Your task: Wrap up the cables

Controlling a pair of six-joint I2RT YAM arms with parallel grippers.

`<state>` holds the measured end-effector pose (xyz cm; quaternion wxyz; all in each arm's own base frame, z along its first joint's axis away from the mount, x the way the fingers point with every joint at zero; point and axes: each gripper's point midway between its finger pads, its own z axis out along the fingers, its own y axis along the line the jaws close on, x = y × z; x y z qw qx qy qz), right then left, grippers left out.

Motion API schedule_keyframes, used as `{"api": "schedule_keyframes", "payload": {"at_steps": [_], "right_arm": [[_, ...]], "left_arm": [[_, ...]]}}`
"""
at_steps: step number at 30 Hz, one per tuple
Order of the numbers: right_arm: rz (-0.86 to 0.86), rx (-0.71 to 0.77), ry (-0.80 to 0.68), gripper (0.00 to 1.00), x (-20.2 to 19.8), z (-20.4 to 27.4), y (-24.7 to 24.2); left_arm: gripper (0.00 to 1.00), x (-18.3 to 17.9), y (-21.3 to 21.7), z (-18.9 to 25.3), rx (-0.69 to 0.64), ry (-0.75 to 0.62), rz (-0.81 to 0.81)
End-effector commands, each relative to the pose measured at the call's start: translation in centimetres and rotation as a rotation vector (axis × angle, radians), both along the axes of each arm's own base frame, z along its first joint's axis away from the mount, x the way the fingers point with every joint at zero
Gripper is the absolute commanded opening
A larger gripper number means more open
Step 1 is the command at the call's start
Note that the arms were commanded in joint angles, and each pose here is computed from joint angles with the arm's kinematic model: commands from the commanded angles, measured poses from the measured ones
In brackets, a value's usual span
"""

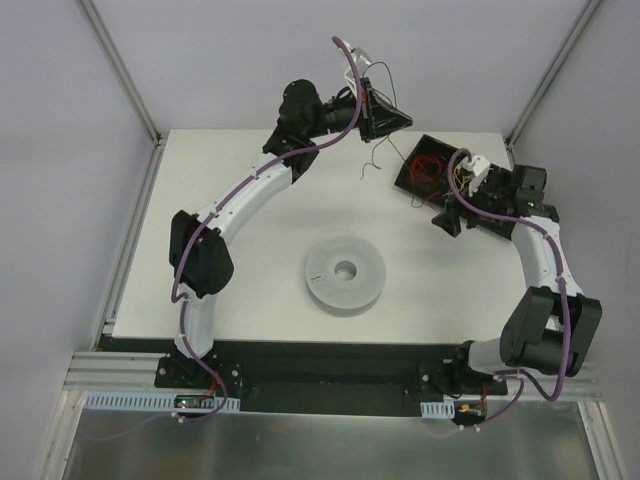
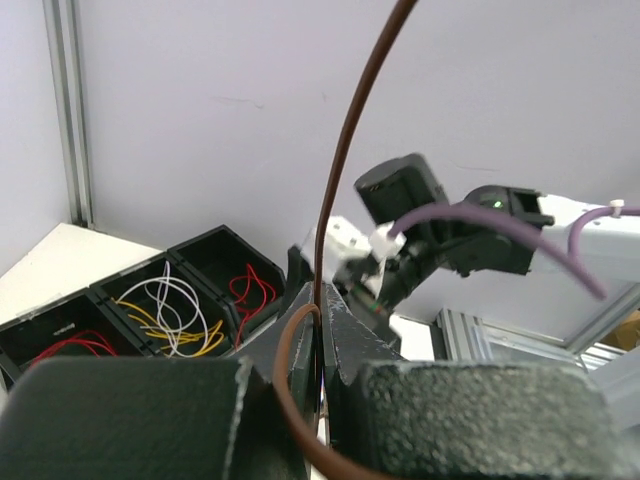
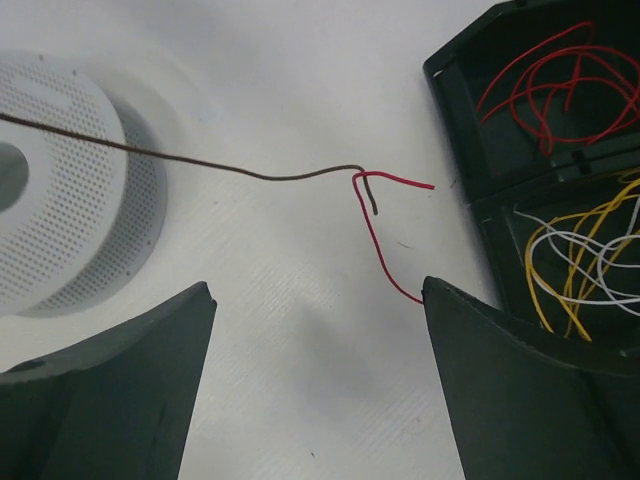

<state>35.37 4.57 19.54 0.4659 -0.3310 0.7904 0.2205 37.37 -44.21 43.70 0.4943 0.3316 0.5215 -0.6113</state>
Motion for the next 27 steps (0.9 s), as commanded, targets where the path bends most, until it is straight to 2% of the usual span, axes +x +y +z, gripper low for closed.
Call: {"api": "schedule_keyframes", "payload": {"at_steps": [1,9,11,14,19,22,27], "right_arm": [[0.138,-0.136,-0.14,0.86,1.4,-2.2,1.0],[0.163,-0.272,-0.211,0.68,5.1,-5.4,1.2],[0.149,-0.3,-0.228,0.57,6.2,-5.9,0.7],[0.147,-0.32,-0.225,0.33,6.9,-6.5,0.3],[0.134,-0.353,-0.207,0.01,5.9,-6.3,-1.4],[0.074,-0.363,-0.202,0.0,5.4,-4.9,-4.0],[-0.095,-0.379,-0.221,0.0,5.6,-0.9,-11.0]], "left_arm": [[0.0,-0.6,0.5,2.3,-0.035,-0.048,-0.002],[0.0,-0.7,0.7,2.3,-0.029,-0.043,-0.007],[0.0,-0.7,0.8,2.3,-0.029,-0.041,-0.002],[0.0,-0.6,0.9,2.4,-0.027,-0.044,0.002],[0.0,0.8,1.9,2.7,-0.037,-0.024,0.053],[0.0,2.0,3.5,3.4,-0.053,-0.007,0.088],[0.0,3.5,7.6,5.9,-0.073,-0.025,0.178]]}}
